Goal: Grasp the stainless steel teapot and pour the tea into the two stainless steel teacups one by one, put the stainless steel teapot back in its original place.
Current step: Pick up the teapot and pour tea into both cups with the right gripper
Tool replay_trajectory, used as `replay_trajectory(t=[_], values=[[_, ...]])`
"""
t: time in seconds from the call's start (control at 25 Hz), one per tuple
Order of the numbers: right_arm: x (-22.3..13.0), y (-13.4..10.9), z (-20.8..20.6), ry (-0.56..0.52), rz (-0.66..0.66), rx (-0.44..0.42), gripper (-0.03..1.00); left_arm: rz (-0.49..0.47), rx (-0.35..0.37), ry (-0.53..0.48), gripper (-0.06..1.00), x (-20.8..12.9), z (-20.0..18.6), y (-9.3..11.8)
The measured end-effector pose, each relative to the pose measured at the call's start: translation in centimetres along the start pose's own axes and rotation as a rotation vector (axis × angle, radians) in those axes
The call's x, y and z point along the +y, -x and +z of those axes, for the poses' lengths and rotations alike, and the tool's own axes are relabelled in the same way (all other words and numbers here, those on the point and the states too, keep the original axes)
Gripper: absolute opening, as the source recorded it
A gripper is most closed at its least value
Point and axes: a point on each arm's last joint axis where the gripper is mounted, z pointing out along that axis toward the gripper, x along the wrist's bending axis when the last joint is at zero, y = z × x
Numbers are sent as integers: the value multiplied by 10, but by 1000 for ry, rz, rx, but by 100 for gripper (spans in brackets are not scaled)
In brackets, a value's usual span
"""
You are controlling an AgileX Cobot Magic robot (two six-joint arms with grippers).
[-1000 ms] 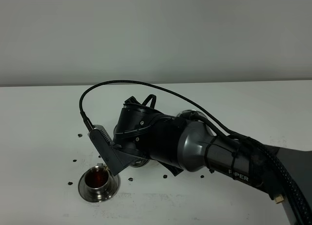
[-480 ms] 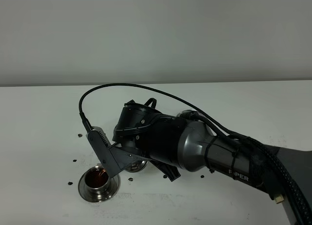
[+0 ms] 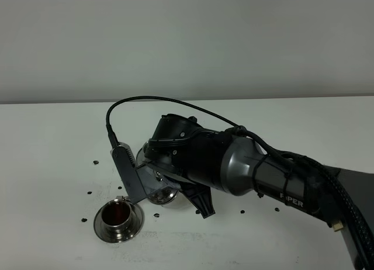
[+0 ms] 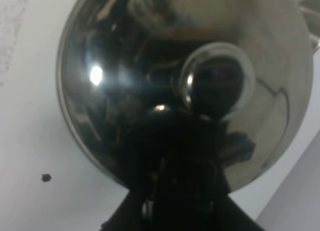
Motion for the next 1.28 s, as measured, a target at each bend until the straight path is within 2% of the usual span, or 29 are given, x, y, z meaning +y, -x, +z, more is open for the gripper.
replay_trajectory(t=[0.24, 0.36, 0.6, 0.76, 0.96, 1.08, 1.28], values=[[-6, 1, 0, 56, 89, 48, 19, 0, 0, 0, 24, 0, 0, 0], [-11, 3, -15, 111, 147, 56, 19, 0, 0, 0, 24, 0, 0, 0], [-23, 8, -55, 208, 383, 49, 19, 0, 0, 0, 24, 0, 0, 0], [-36, -3, -65, 255, 634, 98, 19, 0, 0, 0, 24, 0, 0, 0], [-47, -29, -53, 274, 877, 193, 19, 0, 1, 0, 24, 0, 0, 0], [-44, -42, -44, 273, 969, 248, 19, 0, 1, 0, 24, 0, 0, 0], [-41, -56, -30, 265, 1043, 284, 19, 0, 1, 0, 24, 0, 0, 0]])
